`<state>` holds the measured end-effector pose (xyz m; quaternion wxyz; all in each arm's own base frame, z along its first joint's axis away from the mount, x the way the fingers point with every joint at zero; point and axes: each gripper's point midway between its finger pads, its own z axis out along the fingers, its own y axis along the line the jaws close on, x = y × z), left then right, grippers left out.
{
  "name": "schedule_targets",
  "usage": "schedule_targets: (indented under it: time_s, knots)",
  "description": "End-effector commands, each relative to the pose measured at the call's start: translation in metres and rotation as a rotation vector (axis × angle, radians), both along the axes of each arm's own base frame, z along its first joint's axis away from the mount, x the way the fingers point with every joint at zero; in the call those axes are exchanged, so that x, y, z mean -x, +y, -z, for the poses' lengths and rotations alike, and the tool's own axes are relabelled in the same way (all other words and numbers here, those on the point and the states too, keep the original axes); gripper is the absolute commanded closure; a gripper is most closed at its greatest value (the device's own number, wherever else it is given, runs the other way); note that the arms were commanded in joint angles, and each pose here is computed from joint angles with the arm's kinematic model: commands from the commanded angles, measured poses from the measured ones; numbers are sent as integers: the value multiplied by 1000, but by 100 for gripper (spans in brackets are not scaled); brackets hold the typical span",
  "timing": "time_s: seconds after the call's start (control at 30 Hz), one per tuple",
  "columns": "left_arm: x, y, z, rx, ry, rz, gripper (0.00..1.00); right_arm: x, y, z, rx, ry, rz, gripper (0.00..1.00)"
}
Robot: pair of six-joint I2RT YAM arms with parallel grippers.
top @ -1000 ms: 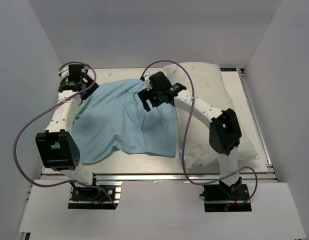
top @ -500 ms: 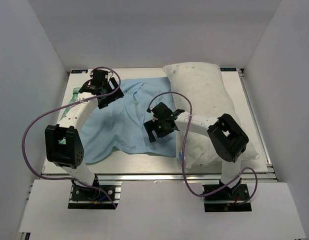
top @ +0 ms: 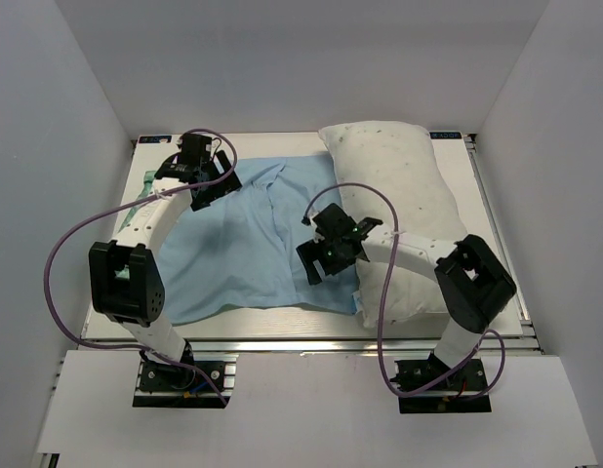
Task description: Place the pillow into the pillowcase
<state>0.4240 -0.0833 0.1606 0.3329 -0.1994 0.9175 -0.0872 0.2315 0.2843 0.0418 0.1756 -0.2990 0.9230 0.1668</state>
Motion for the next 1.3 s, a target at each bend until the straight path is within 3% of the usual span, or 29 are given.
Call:
schedule_targets:
  time_s: [0.0,0.07,0.17,0.3,0.43,0.63,0.8,0.9,1.0,1.07,1.27]
  knots:
    - [-11,-8,-17,13,-46,38,2,-29,21,-97,-116,-193,-58,11]
    - [-15,-7,-17,5,-47,42,2,-33,16,-129,-139,-249,-28,11]
    - [-18,-8,-18,-2,-55,51,2,-20,4,-134,-153,-214,23,11]
    - [-25,-8,-25,-5,-74,51,2,16,-13,-90,-134,-37,66,11]
    - [-28,-7,-27,-17,-77,54,2,40,-76,-30,62,105,264,11]
    - [-30,-8,-20,-18,-64,61,2,6,-222,-10,246,77,795,11]
    - [-32,-5,-12,-38,-42,55,2,-24,-266,-29,175,33,939,11]
    - [-34,-3,-10,-51,-32,50,2,-47,-289,-50,205,-29,994,11]
    - [-34,-2,-8,-65,-17,53,2,-59,-302,-80,262,-101,984,11]
    - [-35,0,-8,-73,-8,50,2,-64,-287,-101,188,-136,870,11]
    - [-40,-4,-13,-65,-18,60,2,-55,-190,-208,-314,-372,467,11]
